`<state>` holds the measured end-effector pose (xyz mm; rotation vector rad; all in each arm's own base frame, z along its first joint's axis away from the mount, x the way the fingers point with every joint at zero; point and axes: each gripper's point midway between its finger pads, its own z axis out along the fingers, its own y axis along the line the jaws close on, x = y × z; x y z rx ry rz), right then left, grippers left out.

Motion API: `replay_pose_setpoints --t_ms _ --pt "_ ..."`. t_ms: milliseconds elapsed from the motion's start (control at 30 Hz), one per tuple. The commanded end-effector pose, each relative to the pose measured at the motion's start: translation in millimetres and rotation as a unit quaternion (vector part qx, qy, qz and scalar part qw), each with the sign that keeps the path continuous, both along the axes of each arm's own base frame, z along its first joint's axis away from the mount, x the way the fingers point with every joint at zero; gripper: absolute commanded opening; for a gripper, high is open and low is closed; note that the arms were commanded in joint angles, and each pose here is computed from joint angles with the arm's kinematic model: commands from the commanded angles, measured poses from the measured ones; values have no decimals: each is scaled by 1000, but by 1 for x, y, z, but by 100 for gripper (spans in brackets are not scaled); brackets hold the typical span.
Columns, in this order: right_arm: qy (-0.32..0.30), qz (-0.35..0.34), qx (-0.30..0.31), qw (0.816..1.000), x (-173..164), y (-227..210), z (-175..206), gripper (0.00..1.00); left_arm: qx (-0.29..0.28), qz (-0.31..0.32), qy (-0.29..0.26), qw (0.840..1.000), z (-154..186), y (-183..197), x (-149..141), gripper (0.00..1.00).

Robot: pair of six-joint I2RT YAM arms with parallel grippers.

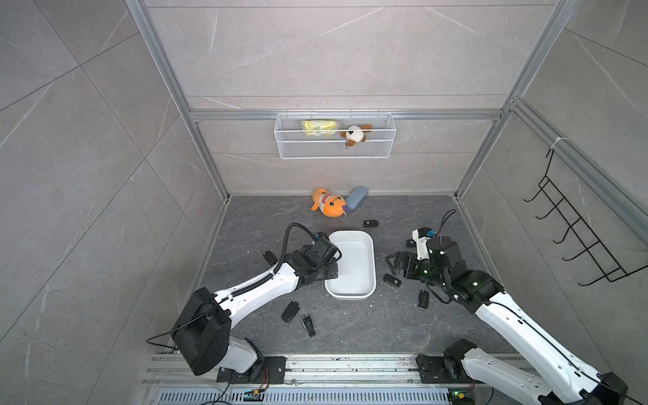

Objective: Place the car key into the storage box
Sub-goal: Place the storage box at the center of the board.

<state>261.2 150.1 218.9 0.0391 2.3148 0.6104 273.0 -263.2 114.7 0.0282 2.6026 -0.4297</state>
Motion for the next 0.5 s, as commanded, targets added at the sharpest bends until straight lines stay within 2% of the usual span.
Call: replay_pose_setpoints --t_ms 0,200,467 --pt "10 -11 -15 1000 -11 -11 -5 100 -23 19 -5 1000 -8 -28 7 0" --pt "-4 -12 -22 1000 -15 -16 -2 100 -3 23 20 1000 -41 -42 5 0" --pt "-20 -15 -13 1000 -11 -15 3 100 62 55 21 996 -62 -9 5 0"
